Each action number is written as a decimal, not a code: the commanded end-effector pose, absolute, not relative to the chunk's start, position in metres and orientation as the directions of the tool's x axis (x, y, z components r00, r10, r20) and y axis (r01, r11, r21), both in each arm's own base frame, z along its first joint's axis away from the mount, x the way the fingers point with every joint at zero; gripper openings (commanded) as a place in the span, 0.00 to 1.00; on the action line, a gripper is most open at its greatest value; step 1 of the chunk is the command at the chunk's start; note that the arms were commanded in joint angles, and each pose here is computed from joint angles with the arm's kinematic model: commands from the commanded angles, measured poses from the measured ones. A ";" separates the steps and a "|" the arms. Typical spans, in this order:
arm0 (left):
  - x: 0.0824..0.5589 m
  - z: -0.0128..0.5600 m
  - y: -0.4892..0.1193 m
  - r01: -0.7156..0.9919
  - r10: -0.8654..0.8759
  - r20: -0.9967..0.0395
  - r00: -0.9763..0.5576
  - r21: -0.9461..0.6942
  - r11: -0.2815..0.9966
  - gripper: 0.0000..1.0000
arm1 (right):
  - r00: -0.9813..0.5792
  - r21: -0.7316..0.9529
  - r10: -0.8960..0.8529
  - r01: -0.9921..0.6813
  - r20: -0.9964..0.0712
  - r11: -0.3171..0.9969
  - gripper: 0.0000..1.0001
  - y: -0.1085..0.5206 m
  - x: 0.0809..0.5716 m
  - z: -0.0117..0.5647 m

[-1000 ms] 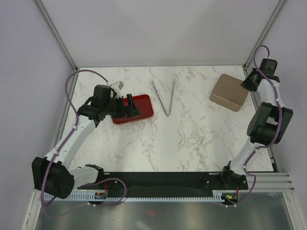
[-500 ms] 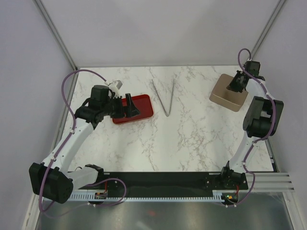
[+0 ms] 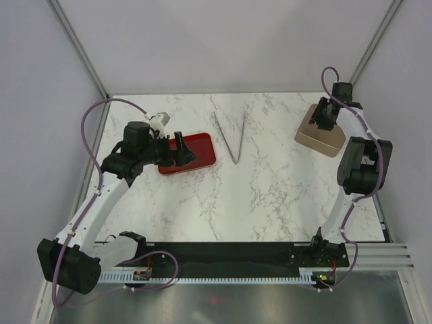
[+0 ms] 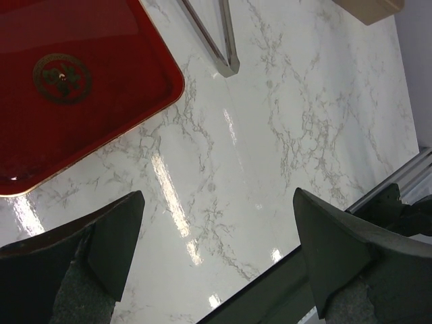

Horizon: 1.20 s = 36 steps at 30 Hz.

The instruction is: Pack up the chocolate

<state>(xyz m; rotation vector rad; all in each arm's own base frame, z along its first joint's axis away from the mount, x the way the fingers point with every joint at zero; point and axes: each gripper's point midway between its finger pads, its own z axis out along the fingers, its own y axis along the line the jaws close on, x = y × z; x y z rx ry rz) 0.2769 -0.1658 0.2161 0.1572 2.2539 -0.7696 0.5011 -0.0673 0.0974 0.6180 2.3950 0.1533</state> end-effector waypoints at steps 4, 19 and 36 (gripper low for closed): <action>0.276 0.254 -0.166 0.452 -0.111 -0.809 -0.577 -0.430 0.782 1.00 | -0.636 0.224 0.285 0.176 -0.717 0.958 0.73 0.013 0.474 0.201; 0.259 0.299 -0.149 0.498 -0.171 -0.919 -0.354 -0.341 0.797 1.00 | -0.456 0.433 0.276 -0.288 -0.846 0.854 0.98 0.146 0.340 0.316; 0.250 0.308 -0.157 0.563 -0.187 -0.933 -0.309 -0.338 0.754 1.00 | -0.303 0.361 0.330 -0.053 -0.894 0.931 0.98 0.077 0.286 0.302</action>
